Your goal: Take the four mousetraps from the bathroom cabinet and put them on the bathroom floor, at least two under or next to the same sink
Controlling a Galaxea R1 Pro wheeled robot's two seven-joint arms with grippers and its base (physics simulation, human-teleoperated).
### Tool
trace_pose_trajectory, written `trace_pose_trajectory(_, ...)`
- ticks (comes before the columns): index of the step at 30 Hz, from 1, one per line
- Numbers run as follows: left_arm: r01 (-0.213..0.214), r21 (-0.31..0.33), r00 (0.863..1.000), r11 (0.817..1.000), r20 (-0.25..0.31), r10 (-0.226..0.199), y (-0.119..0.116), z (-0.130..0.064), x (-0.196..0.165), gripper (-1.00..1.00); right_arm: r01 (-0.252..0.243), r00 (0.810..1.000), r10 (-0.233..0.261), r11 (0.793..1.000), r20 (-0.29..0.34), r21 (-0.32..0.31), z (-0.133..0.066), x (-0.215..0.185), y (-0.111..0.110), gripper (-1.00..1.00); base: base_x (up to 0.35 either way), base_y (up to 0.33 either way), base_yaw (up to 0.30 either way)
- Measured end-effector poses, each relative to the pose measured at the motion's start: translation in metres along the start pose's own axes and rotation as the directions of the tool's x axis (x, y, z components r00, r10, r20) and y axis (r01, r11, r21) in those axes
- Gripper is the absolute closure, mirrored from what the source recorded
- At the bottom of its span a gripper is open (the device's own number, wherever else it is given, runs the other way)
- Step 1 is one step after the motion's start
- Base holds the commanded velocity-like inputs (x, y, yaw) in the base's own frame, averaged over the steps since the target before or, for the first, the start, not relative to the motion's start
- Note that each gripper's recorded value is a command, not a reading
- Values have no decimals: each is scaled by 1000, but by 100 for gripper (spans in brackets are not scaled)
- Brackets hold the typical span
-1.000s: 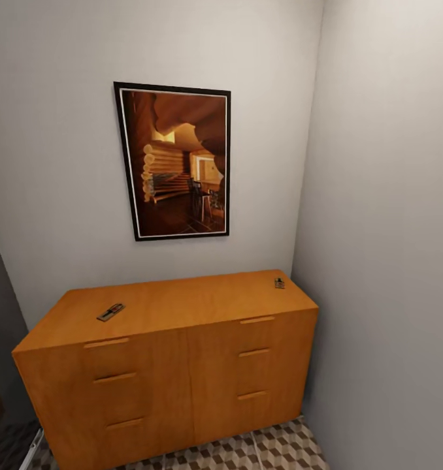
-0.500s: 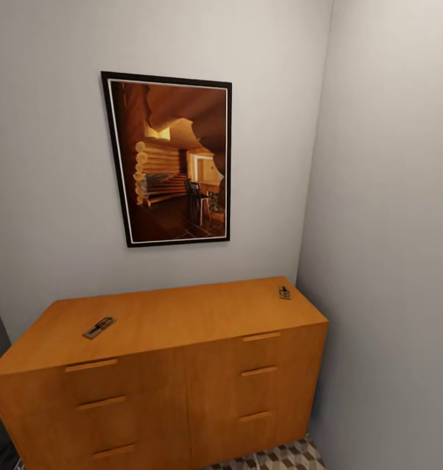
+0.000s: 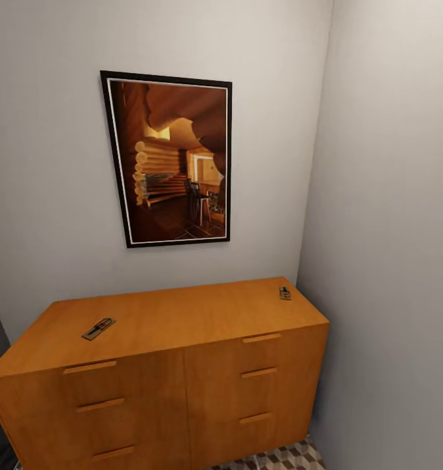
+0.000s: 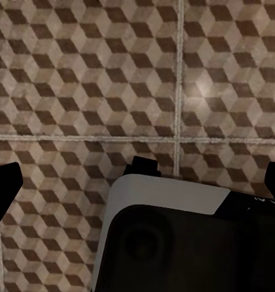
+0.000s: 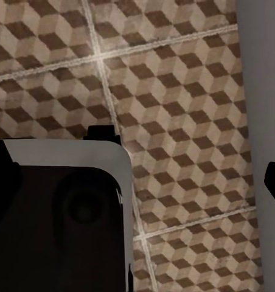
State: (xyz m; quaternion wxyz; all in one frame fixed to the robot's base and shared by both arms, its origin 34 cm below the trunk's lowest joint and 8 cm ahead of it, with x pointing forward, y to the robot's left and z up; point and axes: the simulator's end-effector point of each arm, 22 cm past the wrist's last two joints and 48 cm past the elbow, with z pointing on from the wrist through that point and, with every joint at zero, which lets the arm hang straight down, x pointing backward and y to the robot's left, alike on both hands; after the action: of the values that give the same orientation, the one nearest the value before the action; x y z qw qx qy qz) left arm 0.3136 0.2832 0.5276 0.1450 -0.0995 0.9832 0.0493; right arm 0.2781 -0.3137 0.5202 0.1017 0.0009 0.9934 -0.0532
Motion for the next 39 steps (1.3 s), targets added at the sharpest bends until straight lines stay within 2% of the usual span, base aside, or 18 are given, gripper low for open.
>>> trace_pose_trajectory(39, 11, -2, 1000, 1000, -2, -11, 0, 0, 0, -100, 0, 1000, 0, 1000, 1, 1, 0, 0, 0, -100, -29, 27, 0)
